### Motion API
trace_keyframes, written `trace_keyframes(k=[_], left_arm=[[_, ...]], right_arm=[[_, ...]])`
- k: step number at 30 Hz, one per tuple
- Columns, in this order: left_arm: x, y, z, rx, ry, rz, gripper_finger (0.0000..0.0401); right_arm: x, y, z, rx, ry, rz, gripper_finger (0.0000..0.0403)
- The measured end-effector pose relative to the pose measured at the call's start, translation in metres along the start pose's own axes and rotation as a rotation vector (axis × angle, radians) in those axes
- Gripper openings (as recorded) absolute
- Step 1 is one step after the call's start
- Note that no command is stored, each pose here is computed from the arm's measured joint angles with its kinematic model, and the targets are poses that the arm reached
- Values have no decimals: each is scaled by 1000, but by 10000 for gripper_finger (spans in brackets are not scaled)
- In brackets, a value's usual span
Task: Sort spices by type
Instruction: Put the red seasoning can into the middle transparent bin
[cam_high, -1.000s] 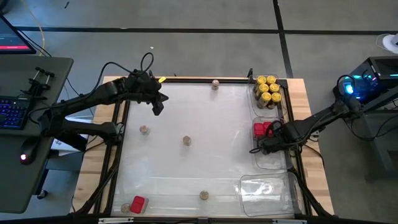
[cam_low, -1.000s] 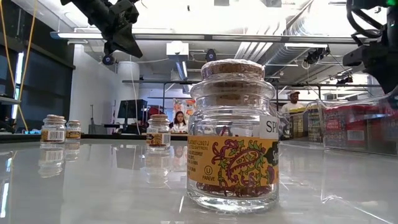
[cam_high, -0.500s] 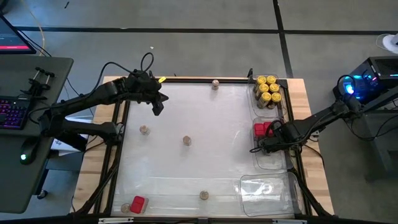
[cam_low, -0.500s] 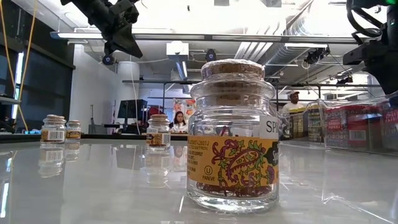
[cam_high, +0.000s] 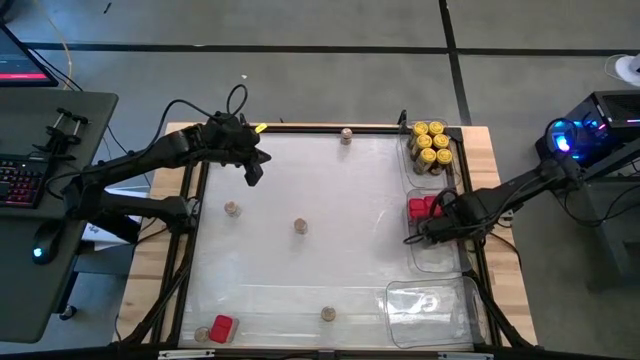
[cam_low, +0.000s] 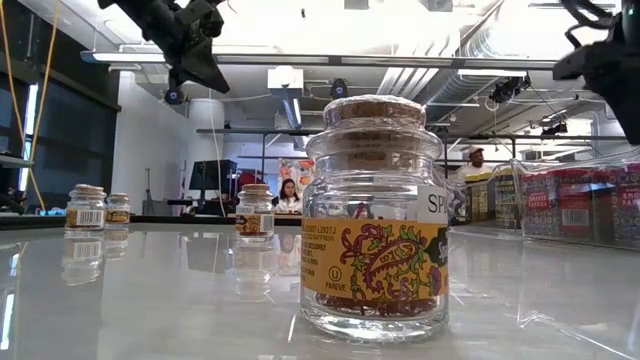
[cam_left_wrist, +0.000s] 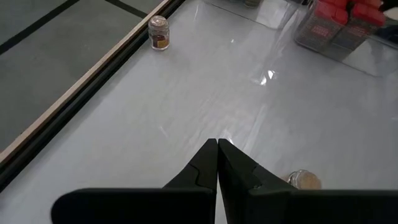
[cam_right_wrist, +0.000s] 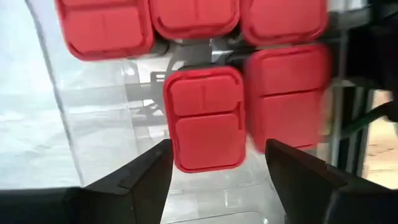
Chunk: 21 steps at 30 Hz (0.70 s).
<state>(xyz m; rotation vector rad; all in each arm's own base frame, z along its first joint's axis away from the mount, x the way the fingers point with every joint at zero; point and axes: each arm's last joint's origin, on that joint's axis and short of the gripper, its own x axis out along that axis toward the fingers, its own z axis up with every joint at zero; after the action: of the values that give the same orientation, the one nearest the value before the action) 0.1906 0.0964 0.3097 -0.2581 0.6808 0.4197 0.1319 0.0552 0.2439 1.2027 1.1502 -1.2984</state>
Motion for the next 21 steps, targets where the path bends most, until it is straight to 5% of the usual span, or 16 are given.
trace_keyframes(k=[8, 11, 16, 21], left_arm=[[11, 1, -1, 8, 47, 3, 0], [16, 1, -2, 6, 68, 2, 0], [21, 1, -3, 5, 85, 1, 0], [21, 1, -2, 5, 84, 1, 0]], right_arm=[[-20, 8, -2, -40, 17, 88, 233], [-11, 16, -7, -72, 46, 144, 180], [3, 26, -16, -170, 131, 161, 24], [6, 27, -23, -210, 191, 107, 11]])
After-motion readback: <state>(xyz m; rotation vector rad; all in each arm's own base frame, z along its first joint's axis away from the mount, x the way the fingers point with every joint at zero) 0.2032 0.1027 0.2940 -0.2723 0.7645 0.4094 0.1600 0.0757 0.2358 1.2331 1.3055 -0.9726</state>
